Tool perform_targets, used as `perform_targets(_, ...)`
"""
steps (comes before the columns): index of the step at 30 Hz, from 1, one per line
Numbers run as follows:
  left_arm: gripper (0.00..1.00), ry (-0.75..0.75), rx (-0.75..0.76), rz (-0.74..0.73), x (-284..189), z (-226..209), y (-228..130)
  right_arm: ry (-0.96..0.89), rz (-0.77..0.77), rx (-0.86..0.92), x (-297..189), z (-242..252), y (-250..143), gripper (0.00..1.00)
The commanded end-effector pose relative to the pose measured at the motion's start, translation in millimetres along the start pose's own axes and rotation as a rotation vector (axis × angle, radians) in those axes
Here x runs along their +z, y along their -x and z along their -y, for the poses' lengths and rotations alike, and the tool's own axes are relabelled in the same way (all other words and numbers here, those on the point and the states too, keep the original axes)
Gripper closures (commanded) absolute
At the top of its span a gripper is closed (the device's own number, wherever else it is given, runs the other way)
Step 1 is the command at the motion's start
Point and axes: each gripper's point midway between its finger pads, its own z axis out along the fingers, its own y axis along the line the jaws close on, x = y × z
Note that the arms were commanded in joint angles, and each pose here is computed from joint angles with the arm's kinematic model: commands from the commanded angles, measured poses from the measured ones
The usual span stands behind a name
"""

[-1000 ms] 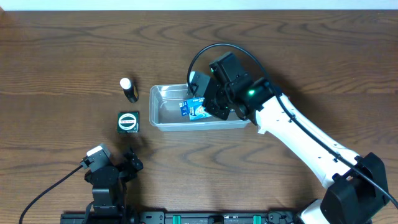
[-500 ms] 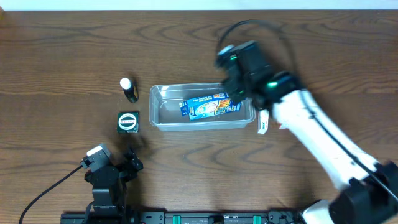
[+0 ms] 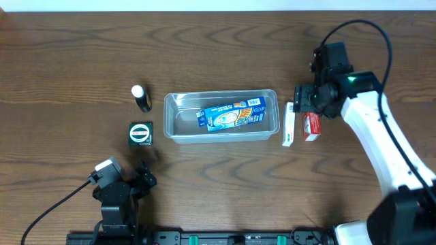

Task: Pack container
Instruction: 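Move the right gripper back and grasp the red-and-white box, then lower the red box into the container and release it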

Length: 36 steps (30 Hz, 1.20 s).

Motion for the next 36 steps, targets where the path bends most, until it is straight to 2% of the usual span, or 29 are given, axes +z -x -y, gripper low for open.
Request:
perform_targets(1, 0.02, 0.01, -0.005, 0.003, 2.0, -2.6, -1.8, -0.043, -0.049, 0.087, 19.5, 15.4, -9.6, 0.22)
perform_targets(8, 0.02, 0.01, -0.005, 0.003, 2.0, -2.6, -1.8, -0.069, -0.111, 0.148, 44.2, 38.8, -28.6, 0.28)
perform_targets(14, 0.02, 0.01, -0.005, 0.003, 2.0, -2.6, -1.8, -0.034, -0.124, 0.127, 59.8, 33.6, -41.0, 0.31)
perform_targets(19, 0.02, 0.01, -0.005, 0.003, 2.0, -2.6, -1.8, -0.033, -0.125, 0.131, 69.7, 35.3, -48.3, 0.46)
perform_targets(25, 0.02, 0.01, -0.005, 0.003, 2.0, -2.6, -1.8, -0.028, -0.111, 0.124, 70.6, 34.4, -45.2, 0.58)
perform_targets(28, 0.02, 0.01, -0.005, 0.003, 2.0, -2.6, -1.8, -0.024, -0.102, 0.1, 67.9, 33.7, -41.8, 0.69)
perform_targets(36, 0.02, 0.01, -0.005, 0.002, 2.1, -2.7, -2.0, 0.018, 0.024, 0.034, 22.4, 26.1, -9.4, 0.82)
